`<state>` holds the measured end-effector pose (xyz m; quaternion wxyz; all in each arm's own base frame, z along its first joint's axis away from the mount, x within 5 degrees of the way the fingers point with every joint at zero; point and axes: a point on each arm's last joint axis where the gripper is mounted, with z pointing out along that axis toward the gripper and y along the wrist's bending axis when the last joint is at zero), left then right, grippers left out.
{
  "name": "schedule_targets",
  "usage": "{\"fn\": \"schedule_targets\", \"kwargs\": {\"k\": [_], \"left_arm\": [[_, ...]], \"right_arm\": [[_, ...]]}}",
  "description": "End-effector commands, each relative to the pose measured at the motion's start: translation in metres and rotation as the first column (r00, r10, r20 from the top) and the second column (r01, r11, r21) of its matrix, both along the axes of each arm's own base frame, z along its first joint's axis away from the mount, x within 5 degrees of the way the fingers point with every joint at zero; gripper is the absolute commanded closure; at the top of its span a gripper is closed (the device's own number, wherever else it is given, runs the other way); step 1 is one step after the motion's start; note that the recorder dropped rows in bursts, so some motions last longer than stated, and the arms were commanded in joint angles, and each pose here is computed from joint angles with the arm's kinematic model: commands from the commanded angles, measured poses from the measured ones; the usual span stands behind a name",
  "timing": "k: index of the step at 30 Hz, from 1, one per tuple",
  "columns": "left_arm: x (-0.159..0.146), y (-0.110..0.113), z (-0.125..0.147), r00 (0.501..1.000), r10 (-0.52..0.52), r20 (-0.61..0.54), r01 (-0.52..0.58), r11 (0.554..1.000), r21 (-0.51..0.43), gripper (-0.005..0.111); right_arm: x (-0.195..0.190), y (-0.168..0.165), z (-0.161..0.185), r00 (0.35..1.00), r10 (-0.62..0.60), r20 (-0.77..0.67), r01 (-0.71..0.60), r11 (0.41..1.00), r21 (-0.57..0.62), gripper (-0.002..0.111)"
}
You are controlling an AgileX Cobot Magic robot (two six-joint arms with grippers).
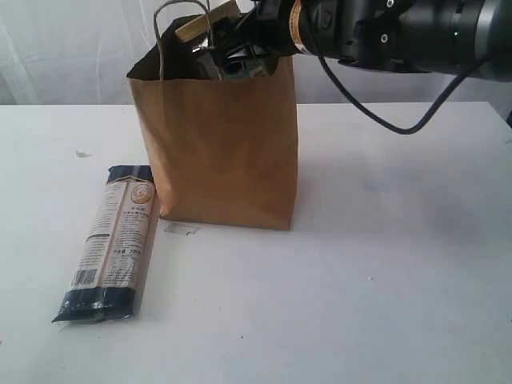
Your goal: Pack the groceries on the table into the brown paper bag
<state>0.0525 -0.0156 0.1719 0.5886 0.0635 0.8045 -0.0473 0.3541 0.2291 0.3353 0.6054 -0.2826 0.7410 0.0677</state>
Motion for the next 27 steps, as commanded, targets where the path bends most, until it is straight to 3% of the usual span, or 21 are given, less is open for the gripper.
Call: {"fn": "schedule_targets", "kwargs": {"k": [1, 13, 20, 24, 27], "left_arm": [[0.000, 0.000, -0.001, 1.000, 0.002, 0.001, -0.002, 1.000, -0.012, 0.107], [0.000, 0.000, -0.001, 1.000, 0.002, 0.001, -0.002, 1.000, -0.012, 0.107], [0.000, 0.000, -0.001, 1.000, 0.002, 0.001, -0.002, 1.000, -0.012, 0.107], [0.000, 0.000, -0.001, 1.000, 0.002, 0.001, -0.002, 1.000, -0.012, 0.107], [0.000, 0.000, -0.001, 1.000, 0.002, 0.001, -0.002, 1.000, -0.012, 0.107]], "right_arm": [[-0.005, -0.005, 0.015, 1.000, -0.006, 0.026, 0.005, 1.000, 0.029, 0.009], [-0.049, -0.034, 0.092, 0.989, -0.027, 0.142, -0.002, 0.979, 0.204, 0.009], [-0.050, -0.044, 0.082, 0.992, -0.123, 0.029, 0.111, 0.958, 0.265, 0.010], [-0.055, -0.067, 0.077, 0.946, -0.321, -0.048, 0.324, 0.923, 0.209, 0.010], [-0.062, -0.092, 0.076, 0.874, -0.485, -0.037, 0.485, 0.874, -0.014, 0.021]]}}
